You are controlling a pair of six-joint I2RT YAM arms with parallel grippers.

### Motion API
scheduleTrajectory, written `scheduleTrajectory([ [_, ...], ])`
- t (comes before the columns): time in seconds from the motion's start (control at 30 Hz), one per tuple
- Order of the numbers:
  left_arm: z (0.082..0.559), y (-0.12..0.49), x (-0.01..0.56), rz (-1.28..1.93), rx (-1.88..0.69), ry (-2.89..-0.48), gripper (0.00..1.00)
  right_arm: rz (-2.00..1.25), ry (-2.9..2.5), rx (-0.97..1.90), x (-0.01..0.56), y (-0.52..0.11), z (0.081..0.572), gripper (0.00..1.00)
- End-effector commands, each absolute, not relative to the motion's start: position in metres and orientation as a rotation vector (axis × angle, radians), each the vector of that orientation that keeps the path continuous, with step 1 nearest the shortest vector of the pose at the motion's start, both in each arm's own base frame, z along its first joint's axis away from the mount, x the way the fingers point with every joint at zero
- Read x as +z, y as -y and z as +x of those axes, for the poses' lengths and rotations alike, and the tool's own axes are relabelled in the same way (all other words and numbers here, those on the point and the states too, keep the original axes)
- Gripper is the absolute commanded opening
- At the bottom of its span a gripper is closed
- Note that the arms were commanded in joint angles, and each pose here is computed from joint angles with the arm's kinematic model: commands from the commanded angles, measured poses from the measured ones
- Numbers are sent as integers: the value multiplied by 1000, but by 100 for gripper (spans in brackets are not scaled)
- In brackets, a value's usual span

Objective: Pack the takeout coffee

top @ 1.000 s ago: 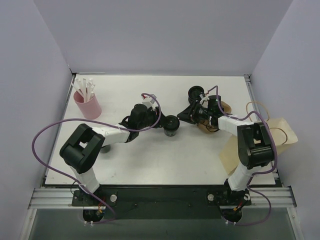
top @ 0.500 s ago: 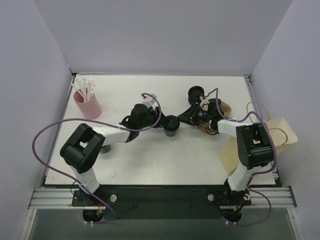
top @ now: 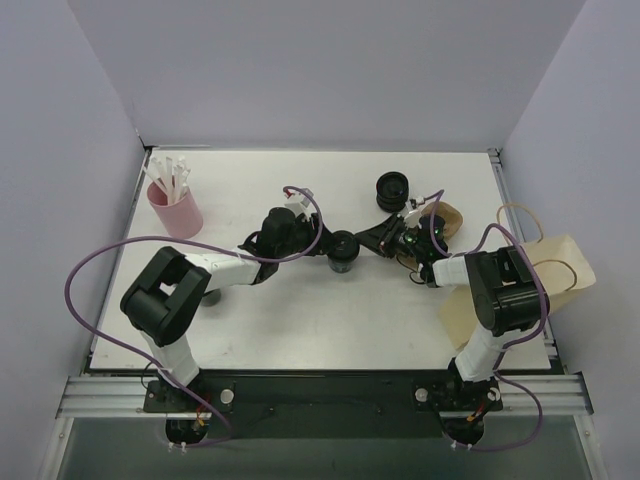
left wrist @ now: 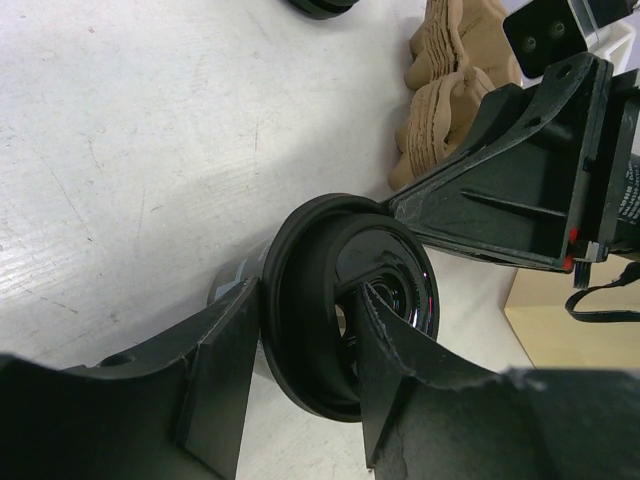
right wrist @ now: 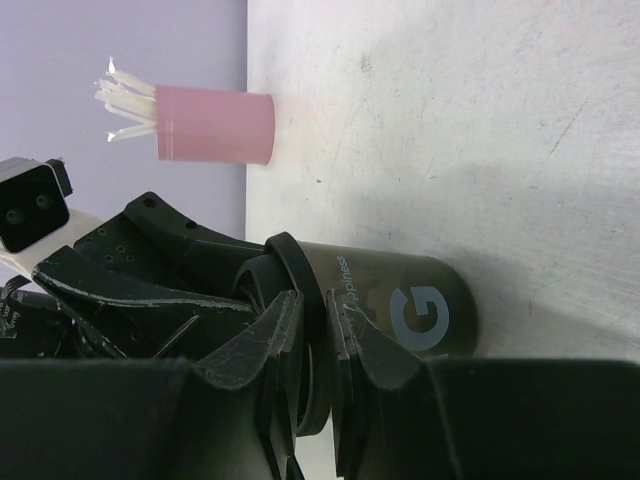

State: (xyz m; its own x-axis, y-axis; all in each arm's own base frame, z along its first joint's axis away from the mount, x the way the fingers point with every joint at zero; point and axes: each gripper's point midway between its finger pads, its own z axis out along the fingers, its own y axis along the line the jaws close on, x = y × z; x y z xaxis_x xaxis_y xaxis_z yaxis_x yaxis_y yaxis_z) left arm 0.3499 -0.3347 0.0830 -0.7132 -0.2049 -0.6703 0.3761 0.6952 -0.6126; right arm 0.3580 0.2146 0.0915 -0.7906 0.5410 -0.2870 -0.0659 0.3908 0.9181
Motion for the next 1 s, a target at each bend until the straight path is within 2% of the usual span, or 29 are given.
scheduleTrajectory([
  [0.0, 210, 218, -98, 204, -381, -2929, 50, 379, -2322, 1469, 35, -236, 302, 13],
  [0.33, 205, 208, -105, 141, -320, -2943, 50, 398, -2525, 1196, -19, -212, 282, 12],
  [0.57, 199, 205, -110, 124, -315, -2944, 50, 380, -2516, 1168, -22, -212, 280, 12],
  [0.7, 201, 205, -105, 126, -305, -2937, 50, 349, -2423, 1279, 12, -223, 298, 14],
  [0.83, 203, 205, -99, 120, -296, -2935, 50, 286, -2313, 1355, 75, -233, 327, 25],
  [0.97, 206, 205, -98, 109, -284, -2933, 50, 227, -2267, 1358, 128, -235, 353, 29],
])
